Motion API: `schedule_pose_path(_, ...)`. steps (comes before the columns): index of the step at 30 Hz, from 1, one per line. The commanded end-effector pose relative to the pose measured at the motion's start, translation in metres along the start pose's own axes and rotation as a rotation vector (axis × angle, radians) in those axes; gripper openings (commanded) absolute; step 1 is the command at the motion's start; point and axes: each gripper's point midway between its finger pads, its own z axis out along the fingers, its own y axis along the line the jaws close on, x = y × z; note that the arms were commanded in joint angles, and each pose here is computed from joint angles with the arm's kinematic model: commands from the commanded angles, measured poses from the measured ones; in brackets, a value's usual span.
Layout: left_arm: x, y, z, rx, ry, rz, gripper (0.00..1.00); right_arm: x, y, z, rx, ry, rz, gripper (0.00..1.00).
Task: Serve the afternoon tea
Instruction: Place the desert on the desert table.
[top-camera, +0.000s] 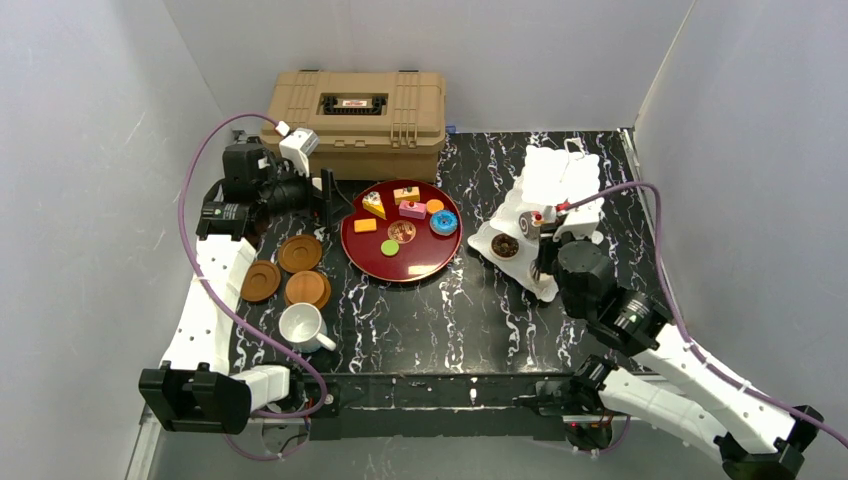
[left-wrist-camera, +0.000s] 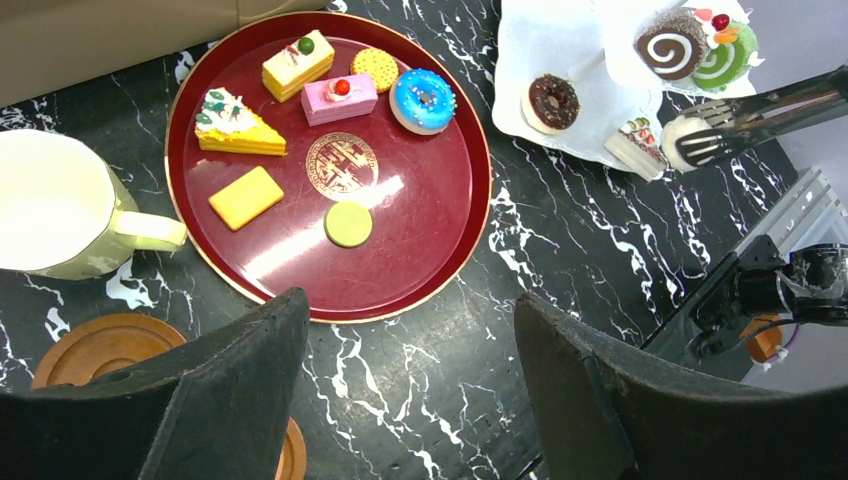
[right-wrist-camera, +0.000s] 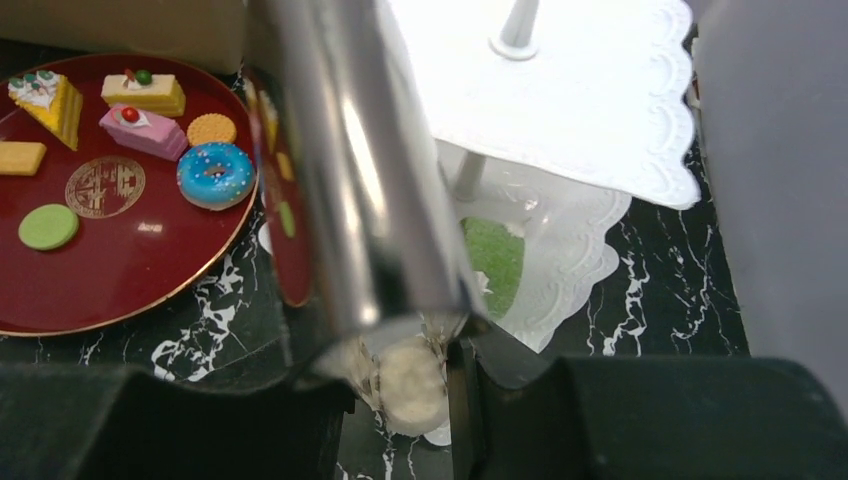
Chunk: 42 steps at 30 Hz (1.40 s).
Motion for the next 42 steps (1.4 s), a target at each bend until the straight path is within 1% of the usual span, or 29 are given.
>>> schedule_pose_path(1,-0.013,-0.008,-0.007,0.009,-0.03,0.017,0.73,-0.035,-0.022,-0.016,0.06,-0.063,0.061,0.16)
schedule_pose_path(8,-0.013,-0.008,-0.008,0.006,-0.031,0.023,0.73,-0.063,-0.038,-0.047,0.015,-0.106,0.113,0.16)
schedule_pose_path(12,-0.013,-0.008,-0.007,0.01,-0.03,0.019,0.72,-0.069,-0.051,-0.061,0.026,-0.092,0.105,0.15)
schedule_pose_path(16,-0.013,-0.009,-0.007,0.01,-0.031,0.021,0.72,-0.074,-0.071,-0.068,0.105,-0.104,0.111,0.15)
schedule_pose_path(20,-0.013,-0.009,-0.008,0.006,-0.032,0.023,0.72,-0.084,-0.09,-0.069,0.223,-0.166,0.142,0.15)
schedule_pose_path(25,-0.014,-0.01,-0.009,0.007,-0.035,0.021,0.72,-0.091,-0.092,-0.055,0.309,-0.254,0.115,0.16)
schedule_pose_path(31,-0.013,-0.01,-0.011,0.003,-0.037,0.026,0.72,-0.097,-0.099,-0.05,0.397,-0.315,0.106,0.16)
schedule_pose_path(35,-0.012,-0.01,-0.01,0.006,-0.034,0.023,0.72,-0.098,-0.111,-0.056,0.466,-0.371,0.2,0.16)
schedule_pose_path(42,-0.014,-0.011,-0.011,0.007,-0.038,0.026,0.72,-0.084,-0.116,-0.052,0.55,-0.384,0.247,0.17)
